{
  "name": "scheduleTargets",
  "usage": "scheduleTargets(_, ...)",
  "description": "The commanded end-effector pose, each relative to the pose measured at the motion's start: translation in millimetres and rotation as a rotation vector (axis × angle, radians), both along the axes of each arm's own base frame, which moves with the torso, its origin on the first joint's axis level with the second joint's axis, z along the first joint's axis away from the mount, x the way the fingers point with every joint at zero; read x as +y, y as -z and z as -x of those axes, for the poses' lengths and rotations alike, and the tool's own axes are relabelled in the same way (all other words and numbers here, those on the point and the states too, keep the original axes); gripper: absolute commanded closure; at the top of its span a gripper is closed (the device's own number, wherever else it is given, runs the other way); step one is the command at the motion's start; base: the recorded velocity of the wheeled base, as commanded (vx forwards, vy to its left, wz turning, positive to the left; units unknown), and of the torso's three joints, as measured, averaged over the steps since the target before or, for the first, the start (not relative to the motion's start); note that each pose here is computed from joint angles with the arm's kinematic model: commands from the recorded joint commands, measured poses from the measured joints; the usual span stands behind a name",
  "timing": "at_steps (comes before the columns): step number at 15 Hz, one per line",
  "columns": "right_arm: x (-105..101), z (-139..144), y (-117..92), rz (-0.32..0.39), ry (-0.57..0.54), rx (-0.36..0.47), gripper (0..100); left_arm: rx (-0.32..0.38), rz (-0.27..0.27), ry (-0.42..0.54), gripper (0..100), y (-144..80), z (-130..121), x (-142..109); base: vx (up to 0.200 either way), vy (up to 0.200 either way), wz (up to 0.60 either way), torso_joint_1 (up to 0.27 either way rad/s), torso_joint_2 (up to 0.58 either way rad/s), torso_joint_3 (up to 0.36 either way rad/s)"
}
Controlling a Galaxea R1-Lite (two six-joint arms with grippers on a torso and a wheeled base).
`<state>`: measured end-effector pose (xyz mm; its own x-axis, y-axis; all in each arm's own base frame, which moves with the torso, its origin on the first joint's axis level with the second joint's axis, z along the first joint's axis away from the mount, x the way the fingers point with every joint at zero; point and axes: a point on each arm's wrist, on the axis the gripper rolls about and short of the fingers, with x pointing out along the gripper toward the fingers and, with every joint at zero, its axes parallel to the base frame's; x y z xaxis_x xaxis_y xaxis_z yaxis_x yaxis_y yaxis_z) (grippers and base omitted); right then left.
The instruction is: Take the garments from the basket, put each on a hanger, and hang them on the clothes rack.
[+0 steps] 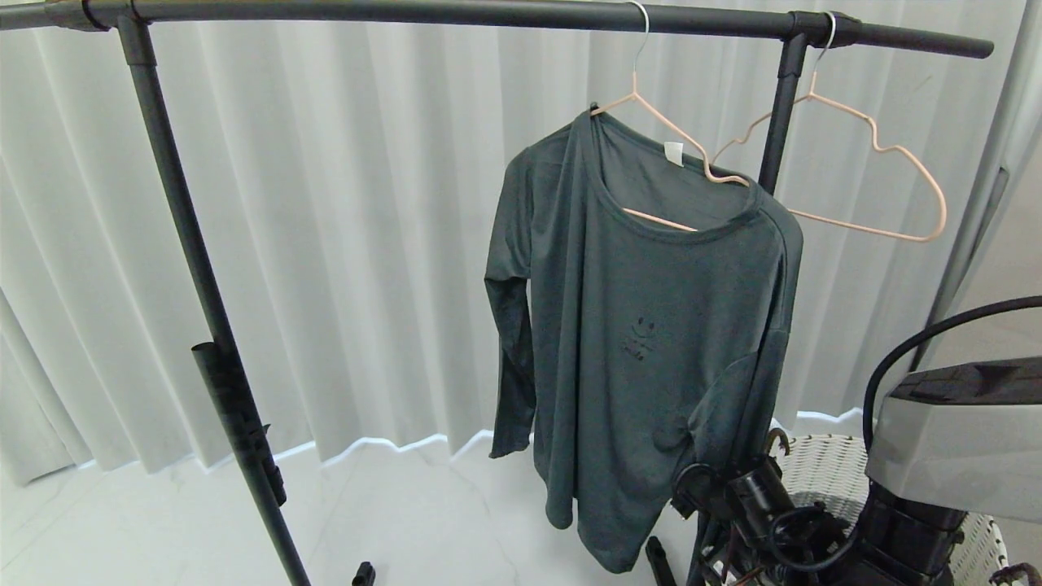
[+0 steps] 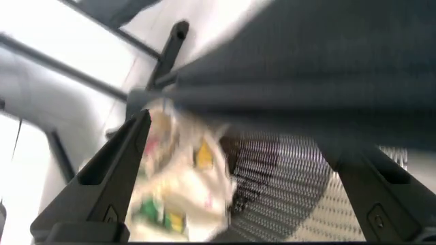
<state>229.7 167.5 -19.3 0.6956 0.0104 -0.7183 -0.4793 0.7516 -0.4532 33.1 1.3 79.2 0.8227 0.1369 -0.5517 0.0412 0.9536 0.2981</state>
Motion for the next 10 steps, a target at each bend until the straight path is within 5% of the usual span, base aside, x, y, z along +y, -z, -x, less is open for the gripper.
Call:
scheduleTargets(1,-0.3,-5.2,15.9,0.045,0.027,0.019,0,0.001,-0.001,0.000,0,0.0,-0.1,0.0,0.000,0.000,0.00,0.000,0.00,0.000)
scheduleTargets(10,-2.1,-0.5,22.5,0.055,0.052,0.037,0,0.016,-0.002,0.001,0,0.5,-1.3,-0.2,0.000,0.000,0.00,0.000,0.00,0.000)
